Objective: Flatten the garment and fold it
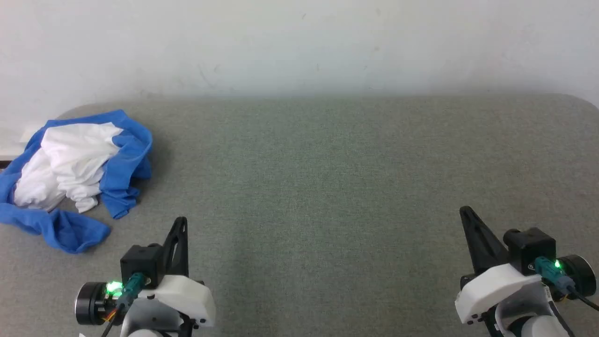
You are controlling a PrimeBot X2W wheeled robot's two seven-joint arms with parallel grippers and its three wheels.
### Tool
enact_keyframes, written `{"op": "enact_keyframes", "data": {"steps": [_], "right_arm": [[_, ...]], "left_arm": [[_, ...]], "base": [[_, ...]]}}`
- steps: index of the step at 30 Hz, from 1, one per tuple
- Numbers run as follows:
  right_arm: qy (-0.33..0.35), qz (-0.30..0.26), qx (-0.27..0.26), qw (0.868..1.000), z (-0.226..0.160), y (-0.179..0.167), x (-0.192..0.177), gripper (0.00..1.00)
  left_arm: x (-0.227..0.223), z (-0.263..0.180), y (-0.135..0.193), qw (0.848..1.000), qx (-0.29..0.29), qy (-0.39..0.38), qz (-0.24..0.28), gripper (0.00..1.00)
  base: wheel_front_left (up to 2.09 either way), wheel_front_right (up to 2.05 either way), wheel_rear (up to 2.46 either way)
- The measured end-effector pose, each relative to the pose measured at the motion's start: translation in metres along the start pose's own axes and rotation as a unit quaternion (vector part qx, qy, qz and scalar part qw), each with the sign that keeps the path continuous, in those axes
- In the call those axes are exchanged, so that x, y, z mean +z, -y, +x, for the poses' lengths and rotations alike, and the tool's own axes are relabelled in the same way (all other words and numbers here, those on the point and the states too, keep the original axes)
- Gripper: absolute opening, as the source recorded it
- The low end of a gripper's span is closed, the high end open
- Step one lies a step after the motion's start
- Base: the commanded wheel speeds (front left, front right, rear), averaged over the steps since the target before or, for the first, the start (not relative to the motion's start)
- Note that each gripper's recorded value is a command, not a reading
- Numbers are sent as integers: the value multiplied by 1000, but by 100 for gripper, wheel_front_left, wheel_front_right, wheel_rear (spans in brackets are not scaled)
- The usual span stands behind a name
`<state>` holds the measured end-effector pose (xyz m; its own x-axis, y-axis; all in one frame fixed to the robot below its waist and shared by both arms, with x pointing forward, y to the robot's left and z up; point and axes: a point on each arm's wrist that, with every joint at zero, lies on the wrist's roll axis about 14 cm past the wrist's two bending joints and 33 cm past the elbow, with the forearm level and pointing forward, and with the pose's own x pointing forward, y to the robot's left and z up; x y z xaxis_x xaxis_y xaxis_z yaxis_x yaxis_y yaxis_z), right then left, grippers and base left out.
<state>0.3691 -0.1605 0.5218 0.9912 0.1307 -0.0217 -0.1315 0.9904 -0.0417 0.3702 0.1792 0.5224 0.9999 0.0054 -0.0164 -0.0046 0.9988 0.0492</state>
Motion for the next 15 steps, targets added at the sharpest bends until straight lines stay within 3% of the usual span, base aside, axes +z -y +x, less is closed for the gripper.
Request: {"op": "enact_keyframes", "data": {"steps": [15], "right_arm": [[0,0,0,1000,0,0,0,0]], "left_arm": [[0,0,0,1000,0,0,0,0]], "base": [[0,0,0]]}}
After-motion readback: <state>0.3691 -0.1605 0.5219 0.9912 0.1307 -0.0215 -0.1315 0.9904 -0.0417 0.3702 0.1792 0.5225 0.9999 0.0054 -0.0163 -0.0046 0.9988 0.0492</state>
